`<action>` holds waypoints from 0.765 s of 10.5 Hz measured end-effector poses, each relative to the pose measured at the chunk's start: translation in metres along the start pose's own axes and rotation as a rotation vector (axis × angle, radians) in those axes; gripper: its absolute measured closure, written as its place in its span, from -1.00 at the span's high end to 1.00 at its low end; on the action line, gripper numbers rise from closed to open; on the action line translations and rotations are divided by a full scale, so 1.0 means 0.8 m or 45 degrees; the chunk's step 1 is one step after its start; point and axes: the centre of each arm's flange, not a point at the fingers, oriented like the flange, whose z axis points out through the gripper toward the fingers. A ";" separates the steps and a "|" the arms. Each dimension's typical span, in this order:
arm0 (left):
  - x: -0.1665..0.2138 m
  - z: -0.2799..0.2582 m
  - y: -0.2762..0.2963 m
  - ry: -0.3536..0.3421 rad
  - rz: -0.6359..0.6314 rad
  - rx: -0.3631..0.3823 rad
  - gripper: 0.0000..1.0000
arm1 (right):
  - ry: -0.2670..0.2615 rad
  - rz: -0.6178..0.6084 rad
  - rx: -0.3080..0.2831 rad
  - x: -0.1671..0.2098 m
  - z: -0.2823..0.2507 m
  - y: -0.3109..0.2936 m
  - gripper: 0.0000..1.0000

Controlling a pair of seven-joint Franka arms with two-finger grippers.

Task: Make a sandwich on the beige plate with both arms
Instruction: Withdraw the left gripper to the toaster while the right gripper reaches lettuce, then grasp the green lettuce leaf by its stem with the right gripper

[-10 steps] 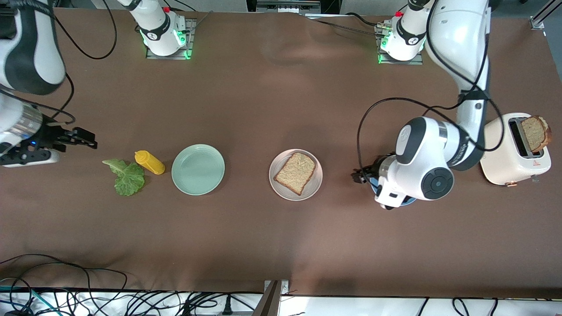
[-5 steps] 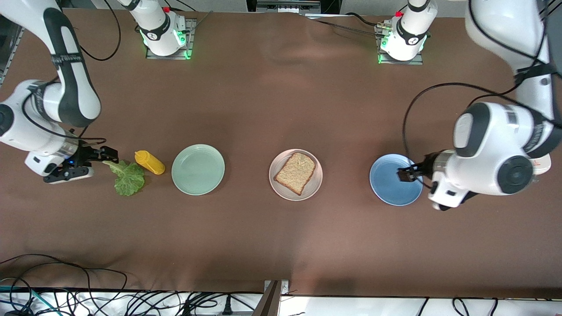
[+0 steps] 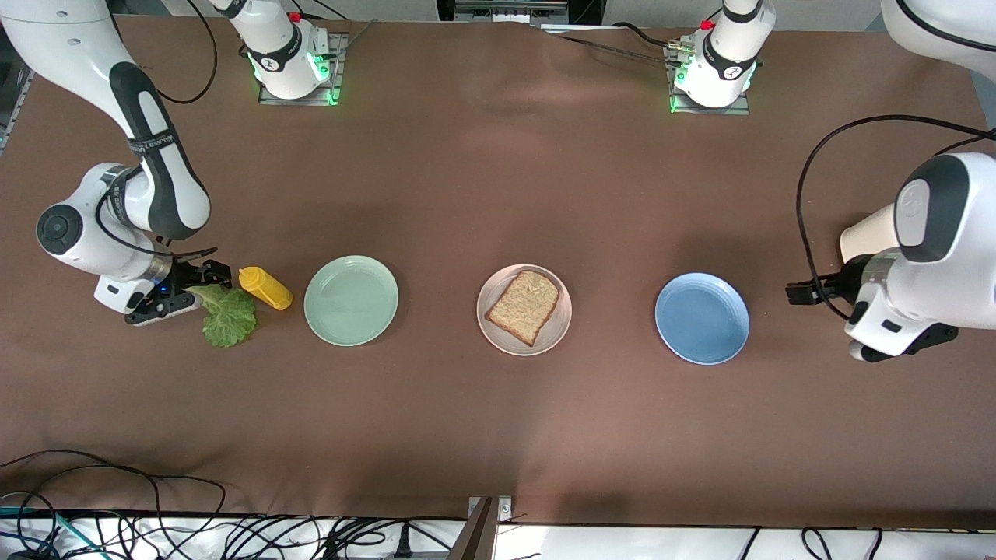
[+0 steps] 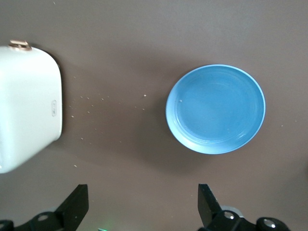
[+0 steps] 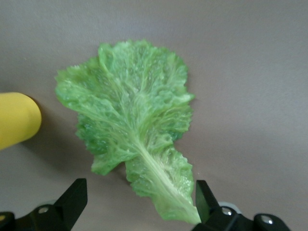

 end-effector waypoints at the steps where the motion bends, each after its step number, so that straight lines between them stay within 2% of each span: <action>1: 0.000 -0.009 -0.020 0.012 0.015 -0.015 1.00 | -0.009 -0.035 0.004 -0.001 0.009 0.000 1.00; 5: -0.004 -0.031 -0.068 0.039 0.033 -0.075 0.99 | -0.004 -0.111 -0.004 -0.008 0.036 0.005 0.97; 7: -0.010 -0.041 -0.088 0.049 0.041 -0.114 0.99 | -0.005 -0.128 0.003 -0.009 0.038 0.004 0.81; 8: -0.013 -0.043 -0.093 0.051 0.050 -0.118 0.99 | 0.000 -0.138 0.007 -0.005 0.037 -0.001 0.62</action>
